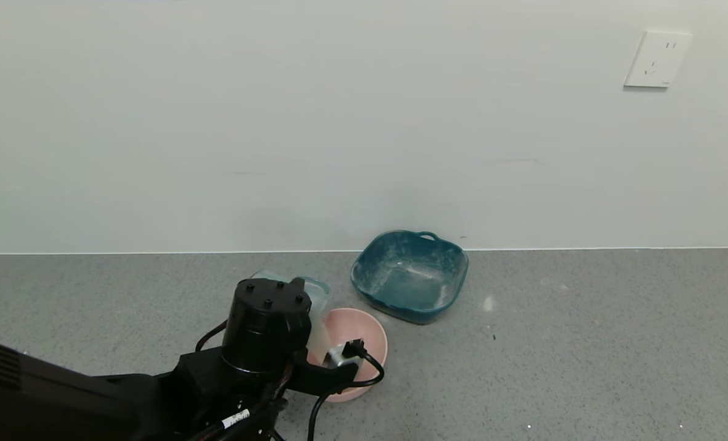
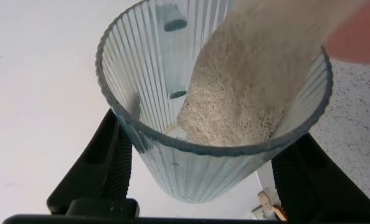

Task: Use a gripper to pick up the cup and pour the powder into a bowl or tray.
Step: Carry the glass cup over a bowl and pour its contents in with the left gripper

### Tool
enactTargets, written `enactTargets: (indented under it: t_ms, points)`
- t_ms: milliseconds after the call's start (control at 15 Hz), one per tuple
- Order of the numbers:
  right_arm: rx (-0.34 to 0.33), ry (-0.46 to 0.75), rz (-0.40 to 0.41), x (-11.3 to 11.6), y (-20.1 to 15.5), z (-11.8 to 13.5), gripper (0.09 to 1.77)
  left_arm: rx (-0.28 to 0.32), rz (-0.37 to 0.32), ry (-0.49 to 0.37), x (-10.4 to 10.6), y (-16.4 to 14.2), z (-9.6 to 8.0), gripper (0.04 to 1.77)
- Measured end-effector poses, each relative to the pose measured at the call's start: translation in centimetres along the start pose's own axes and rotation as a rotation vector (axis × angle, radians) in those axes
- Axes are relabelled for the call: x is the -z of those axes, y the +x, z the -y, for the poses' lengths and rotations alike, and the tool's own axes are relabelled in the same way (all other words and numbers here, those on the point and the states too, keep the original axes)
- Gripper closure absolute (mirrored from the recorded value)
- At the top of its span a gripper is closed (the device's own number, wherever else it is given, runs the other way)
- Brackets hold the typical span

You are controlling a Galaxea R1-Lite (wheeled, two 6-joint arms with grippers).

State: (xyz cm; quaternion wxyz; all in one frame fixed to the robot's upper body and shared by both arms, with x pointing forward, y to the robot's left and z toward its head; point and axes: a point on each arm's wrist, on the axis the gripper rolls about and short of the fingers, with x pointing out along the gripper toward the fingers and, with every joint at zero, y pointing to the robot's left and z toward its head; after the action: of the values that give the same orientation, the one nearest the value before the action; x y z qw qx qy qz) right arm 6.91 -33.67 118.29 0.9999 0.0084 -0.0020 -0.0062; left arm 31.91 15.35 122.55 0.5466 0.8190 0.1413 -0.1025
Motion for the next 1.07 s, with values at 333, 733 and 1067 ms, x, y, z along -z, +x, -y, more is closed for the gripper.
enactTargets:
  t_ms: [333, 733, 1067]
  points:
    - [0.000, 0.000, 0.000, 0.0, 0.0, 0.0, 0.15, -0.001, 0.028, -0.029, 0.0, 0.0, 0.1, 0.52]
    - [0.000, 0.000, 0.000, 0.0, 0.0, 0.0, 0.15, -0.011, 0.122, -0.140, 0.1, -0.3, -0.2, 0.52]
    - [0.001, 0.000, 0.000, 0.0, 0.0, 0.0, 0.15, -0.029, 0.169, -0.340, 0.2, -1.1, -1.0, 0.52]
